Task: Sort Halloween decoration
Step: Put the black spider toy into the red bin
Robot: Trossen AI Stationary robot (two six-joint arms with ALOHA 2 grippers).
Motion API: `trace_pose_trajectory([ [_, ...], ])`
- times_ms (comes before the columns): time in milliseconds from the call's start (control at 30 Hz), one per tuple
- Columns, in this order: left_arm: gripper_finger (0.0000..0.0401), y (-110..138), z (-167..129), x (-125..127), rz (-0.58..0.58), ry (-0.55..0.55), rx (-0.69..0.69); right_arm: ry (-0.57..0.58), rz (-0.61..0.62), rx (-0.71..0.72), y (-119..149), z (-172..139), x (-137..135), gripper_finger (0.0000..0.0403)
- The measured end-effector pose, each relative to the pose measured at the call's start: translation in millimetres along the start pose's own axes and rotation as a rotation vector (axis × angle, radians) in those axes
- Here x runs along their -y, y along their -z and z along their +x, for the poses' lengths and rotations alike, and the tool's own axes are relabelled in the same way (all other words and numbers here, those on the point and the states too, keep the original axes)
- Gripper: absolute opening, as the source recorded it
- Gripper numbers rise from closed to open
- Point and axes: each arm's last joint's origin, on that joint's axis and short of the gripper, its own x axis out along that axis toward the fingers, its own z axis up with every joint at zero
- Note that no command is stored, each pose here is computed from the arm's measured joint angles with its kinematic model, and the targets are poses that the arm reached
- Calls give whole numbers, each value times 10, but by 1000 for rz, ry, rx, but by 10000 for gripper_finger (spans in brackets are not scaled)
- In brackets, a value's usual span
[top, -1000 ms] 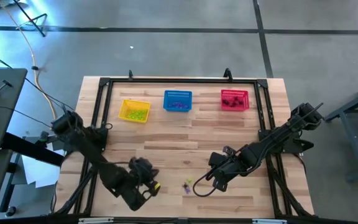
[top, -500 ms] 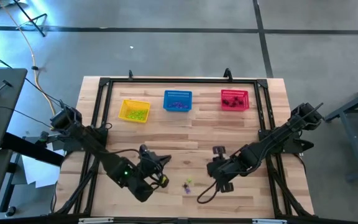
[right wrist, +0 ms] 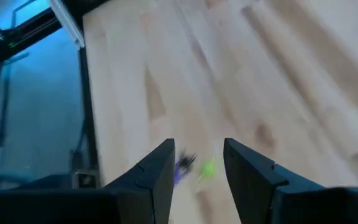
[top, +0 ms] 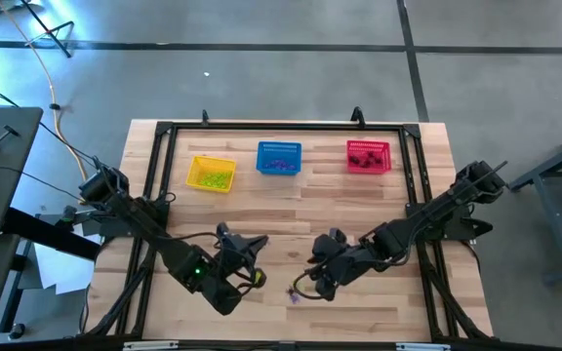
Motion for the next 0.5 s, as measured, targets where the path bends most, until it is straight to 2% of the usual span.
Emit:
trace_pose_trajectory([
  [133,0,-25,0,17,-3,-8,32,-54,29,-71,-20,19,25,133],
  [233,0,-48,-7,52,2,7,44,-75,11,-41,-67,29,20,133],
  [333,0,-78,-35,101,6,28,63,-48,-60,63,-126,29,3,133],
  [500,0,-123,-99,160,24,37,109,93,-204,292,-212,-8,-44,133],
])
